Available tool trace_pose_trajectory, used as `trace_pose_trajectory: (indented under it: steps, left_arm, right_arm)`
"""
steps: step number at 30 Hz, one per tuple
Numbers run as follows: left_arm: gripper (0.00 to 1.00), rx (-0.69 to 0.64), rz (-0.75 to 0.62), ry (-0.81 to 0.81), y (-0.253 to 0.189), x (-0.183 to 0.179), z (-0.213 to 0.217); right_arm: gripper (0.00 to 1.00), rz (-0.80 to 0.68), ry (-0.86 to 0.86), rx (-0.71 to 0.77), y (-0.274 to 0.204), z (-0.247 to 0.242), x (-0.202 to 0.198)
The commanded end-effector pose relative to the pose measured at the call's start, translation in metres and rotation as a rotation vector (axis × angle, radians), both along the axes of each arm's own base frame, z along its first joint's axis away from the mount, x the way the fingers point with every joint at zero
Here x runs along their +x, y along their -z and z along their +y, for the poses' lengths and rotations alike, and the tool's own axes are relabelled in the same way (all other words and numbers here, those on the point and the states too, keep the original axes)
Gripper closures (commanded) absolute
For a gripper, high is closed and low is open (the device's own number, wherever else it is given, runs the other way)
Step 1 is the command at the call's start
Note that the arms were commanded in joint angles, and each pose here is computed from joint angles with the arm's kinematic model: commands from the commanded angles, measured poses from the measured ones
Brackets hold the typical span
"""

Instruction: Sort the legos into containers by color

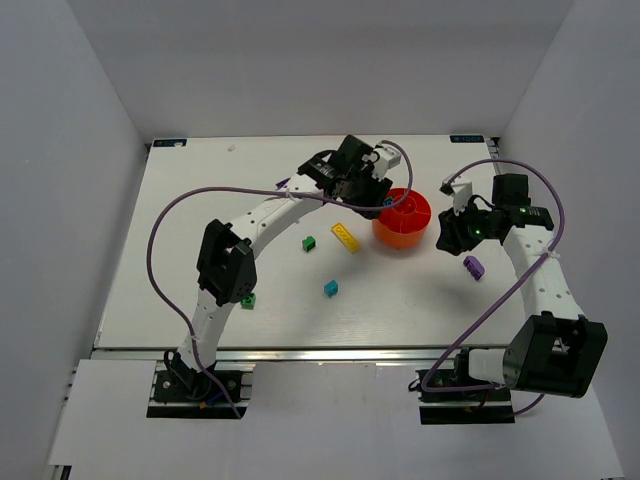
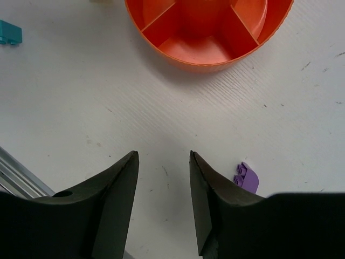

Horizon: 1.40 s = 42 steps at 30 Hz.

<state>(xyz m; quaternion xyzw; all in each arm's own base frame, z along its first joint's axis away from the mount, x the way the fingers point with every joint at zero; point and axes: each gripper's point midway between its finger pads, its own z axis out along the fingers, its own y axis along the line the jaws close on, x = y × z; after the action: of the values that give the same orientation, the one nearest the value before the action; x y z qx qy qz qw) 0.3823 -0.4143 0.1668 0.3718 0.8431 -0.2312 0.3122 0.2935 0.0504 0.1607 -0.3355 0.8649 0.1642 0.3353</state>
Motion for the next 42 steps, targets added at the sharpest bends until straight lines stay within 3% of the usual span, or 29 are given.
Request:
trace_pose_trajectory:
  steps: [1,24,30,31,32,36,38,41,42]
  left_arm:
    - [0.39,-0.022,-0.068,0.032,-0.032,0.004,0.002]
    - [0.34,-0.001,-0.049,0.061,-0.02,0.002,0.001]
    - [0.31,-0.019,-0.138,-0.056,-0.045,0.004,0.029]
    - [0.3,-0.057,-0.185,-0.072,-0.07,-0.002,0.038]
    - [0.29,-0.013,-0.164,-0.098,-0.046,-0.007,0.055]
    - [0.29,-0.039,-0.148,-0.167,-0.046,-0.025,0.085]
    - [0.35,-0.036,-0.105,-0.13,-0.036,-0.053,0.098]
    - [0.4,-0.085,-0.077,-0.035,-0.033,-0.089,0.107]
    - [0.39,-0.097,-0.029,0.031,-0.014,-0.109,0.108]
  right_arm:
    - [0.51,-0.025,-0.013,0.03,-0.006,0.007,0.0]
    - [0.51,0.007,-0.039,0.031,0.0,0.012,0.001]
    - [0.49,-0.008,-0.027,0.04,-0.001,0.014,0.001]
    - [0.48,-0.016,-0.026,0.044,-0.002,0.015,0.0]
    - [0.47,-0.01,-0.032,0.048,0.001,0.017,-0.003]
    - [0.39,-0.011,-0.139,0.087,0.003,0.032,-0.017]
    - [0.34,-0.034,-0.299,0.156,-0.003,0.054,-0.038]
    - [0.3,-0.09,-0.417,0.164,0.001,0.071,-0.051]
    - [0.3,-0.085,-0.431,0.161,0.01,0.073,-0.056]
